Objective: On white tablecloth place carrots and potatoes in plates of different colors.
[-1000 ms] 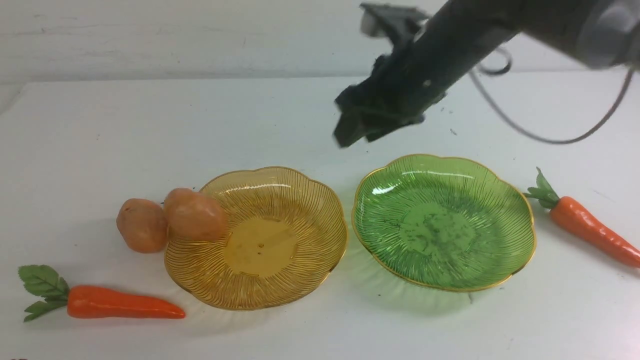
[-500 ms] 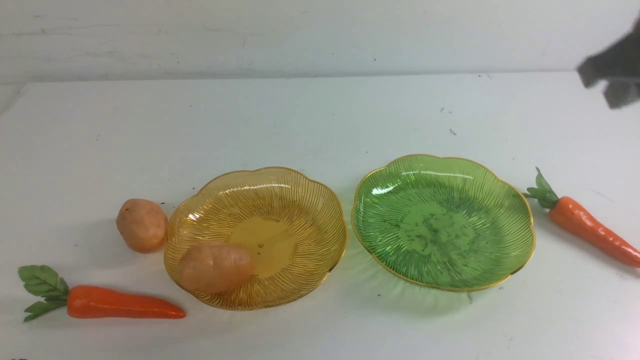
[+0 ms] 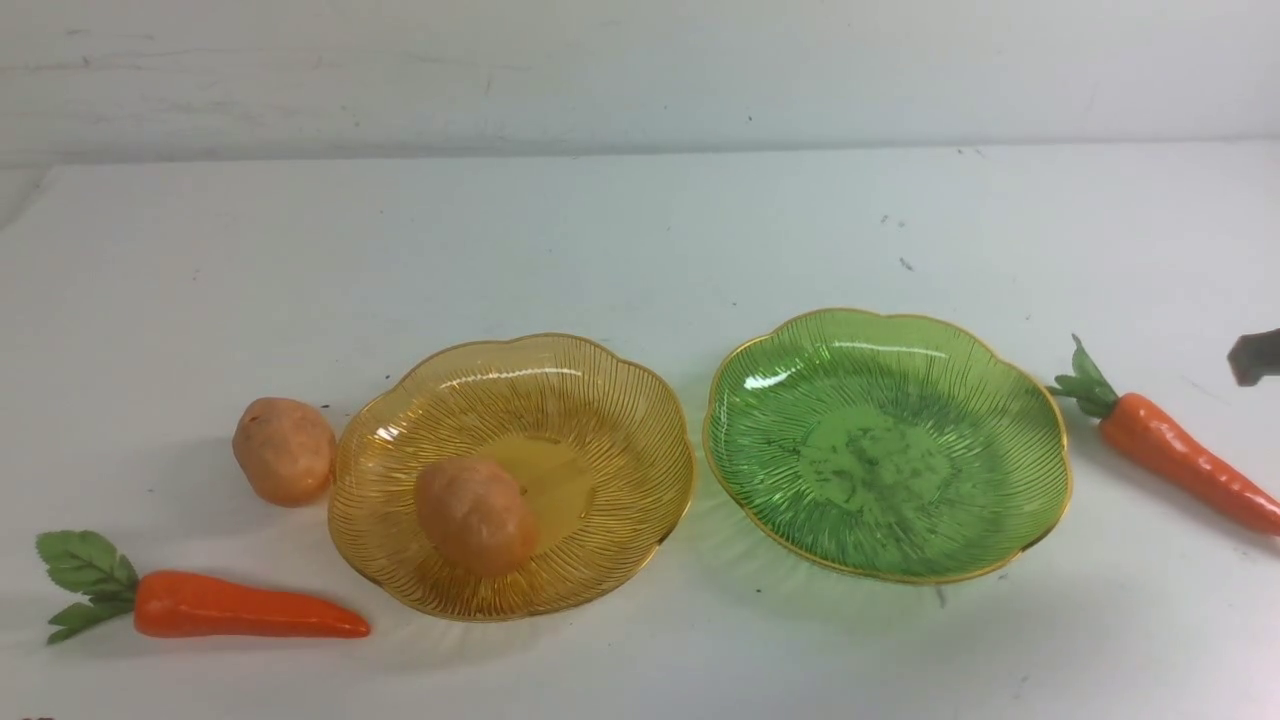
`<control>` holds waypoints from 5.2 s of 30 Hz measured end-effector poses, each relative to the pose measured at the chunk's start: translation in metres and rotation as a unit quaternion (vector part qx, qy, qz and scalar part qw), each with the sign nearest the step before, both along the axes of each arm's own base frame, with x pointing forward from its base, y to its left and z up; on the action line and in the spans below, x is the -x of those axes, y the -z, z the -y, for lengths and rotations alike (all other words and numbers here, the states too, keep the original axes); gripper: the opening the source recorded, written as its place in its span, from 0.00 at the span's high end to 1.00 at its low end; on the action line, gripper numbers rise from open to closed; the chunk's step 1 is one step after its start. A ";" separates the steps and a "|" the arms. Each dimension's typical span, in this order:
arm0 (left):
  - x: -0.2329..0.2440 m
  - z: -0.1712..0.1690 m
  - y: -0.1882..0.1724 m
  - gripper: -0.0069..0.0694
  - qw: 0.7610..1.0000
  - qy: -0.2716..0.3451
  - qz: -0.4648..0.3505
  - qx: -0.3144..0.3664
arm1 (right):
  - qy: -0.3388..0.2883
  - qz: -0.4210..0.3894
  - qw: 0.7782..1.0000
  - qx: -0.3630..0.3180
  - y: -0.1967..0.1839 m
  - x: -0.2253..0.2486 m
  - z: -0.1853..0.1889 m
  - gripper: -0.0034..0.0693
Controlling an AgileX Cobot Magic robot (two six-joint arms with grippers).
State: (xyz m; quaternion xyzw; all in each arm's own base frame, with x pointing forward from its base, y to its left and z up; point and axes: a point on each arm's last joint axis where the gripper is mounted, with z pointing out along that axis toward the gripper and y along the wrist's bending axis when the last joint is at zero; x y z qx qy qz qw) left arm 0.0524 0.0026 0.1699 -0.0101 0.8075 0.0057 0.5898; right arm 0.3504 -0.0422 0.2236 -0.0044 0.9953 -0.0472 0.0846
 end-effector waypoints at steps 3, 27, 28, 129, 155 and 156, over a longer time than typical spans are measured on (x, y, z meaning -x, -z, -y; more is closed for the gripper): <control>0.000 0.000 0.000 0.91 1.000 0.000 0.000 0.000 | -0.042 0.009 0.999 0.026 0.018 -0.012 0.004 0.30; 0.000 0.000 0.000 0.91 1.000 0.000 0.000 0.000 | -0.043 -0.062 0.997 -0.020 0.045 -0.033 0.000 0.63; 0.000 0.000 0.000 0.91 1.000 0.000 0.000 0.000 | -0.034 -0.058 0.997 -0.037 0.037 -0.034 -0.003 0.63; -0.311 0.016 -0.013 0.05 0.923 -0.054 -0.366 0.104 | -0.202 0.243 0.944 -0.091 -0.164 0.184 -0.100 0.97; -0.275 0.074 -0.103 0.43 0.958 0.066 -0.272 0.066 | -0.202 0.244 0.944 -0.092 -0.164 0.184 -0.101 0.97; -0.276 0.088 -0.099 0.43 0.955 0.085 -0.278 0.061 | -0.202 0.244 0.944 -0.092 -0.164 0.184 -0.101 0.97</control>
